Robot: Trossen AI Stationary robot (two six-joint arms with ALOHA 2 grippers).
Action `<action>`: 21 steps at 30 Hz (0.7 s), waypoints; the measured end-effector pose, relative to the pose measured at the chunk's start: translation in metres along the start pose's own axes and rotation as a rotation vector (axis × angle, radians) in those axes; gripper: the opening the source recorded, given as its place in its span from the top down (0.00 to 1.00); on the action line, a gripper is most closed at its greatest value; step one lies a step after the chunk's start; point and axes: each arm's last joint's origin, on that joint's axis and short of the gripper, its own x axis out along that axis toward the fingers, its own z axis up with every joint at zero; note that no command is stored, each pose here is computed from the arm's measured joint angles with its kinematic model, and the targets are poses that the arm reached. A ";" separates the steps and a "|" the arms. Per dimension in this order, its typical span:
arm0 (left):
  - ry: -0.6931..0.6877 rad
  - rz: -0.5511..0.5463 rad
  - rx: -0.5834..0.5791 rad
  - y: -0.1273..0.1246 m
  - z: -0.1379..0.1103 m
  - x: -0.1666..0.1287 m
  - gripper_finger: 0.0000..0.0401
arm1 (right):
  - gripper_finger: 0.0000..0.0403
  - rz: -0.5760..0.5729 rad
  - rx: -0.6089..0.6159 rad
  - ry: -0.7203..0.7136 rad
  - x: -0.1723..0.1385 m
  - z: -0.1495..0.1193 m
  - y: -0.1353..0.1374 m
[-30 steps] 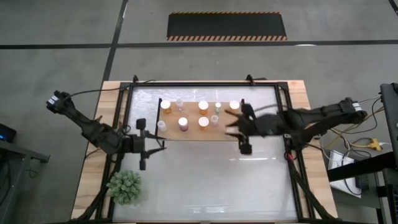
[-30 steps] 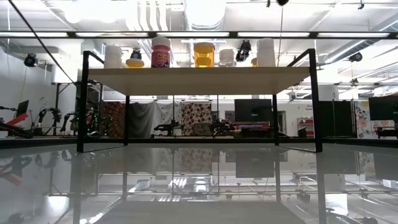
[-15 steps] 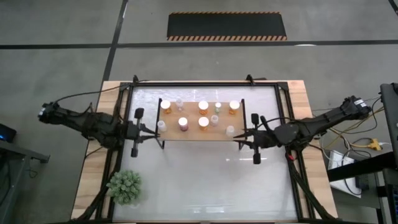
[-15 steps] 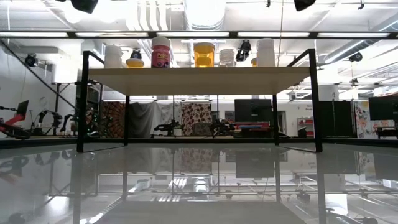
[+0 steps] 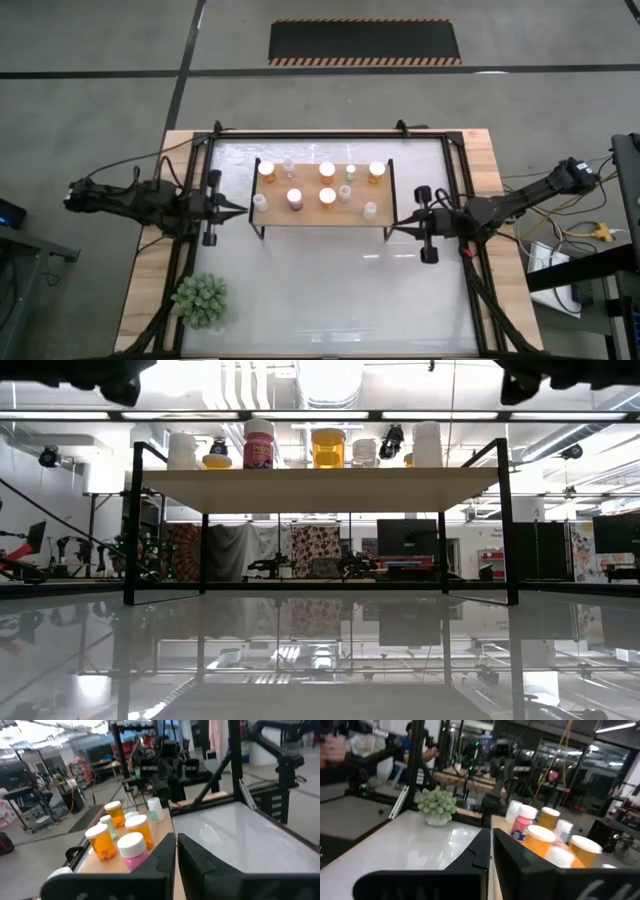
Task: Pick and place medicine bottles onto shelf by color
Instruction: Return to Home Position
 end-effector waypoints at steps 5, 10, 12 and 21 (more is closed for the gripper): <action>-0.029 0.007 -0.015 -0.004 -0.019 -0.005 1.00 | 0.97 -0.036 0.040 -0.055 -0.019 -0.008 -0.006; -0.092 0.028 -0.058 -0.005 -0.032 -0.010 1.00 | 0.97 -0.066 0.052 -0.165 -0.045 -0.016 -0.011; -0.115 0.032 -0.072 -0.007 -0.038 -0.011 1.00 | 0.97 -0.078 0.057 -0.207 -0.053 -0.019 -0.012; -0.223 0.058 -0.099 -0.016 -0.077 -0.008 1.00 | 0.97 -0.191 -0.042 -0.328 -0.069 -0.035 -0.018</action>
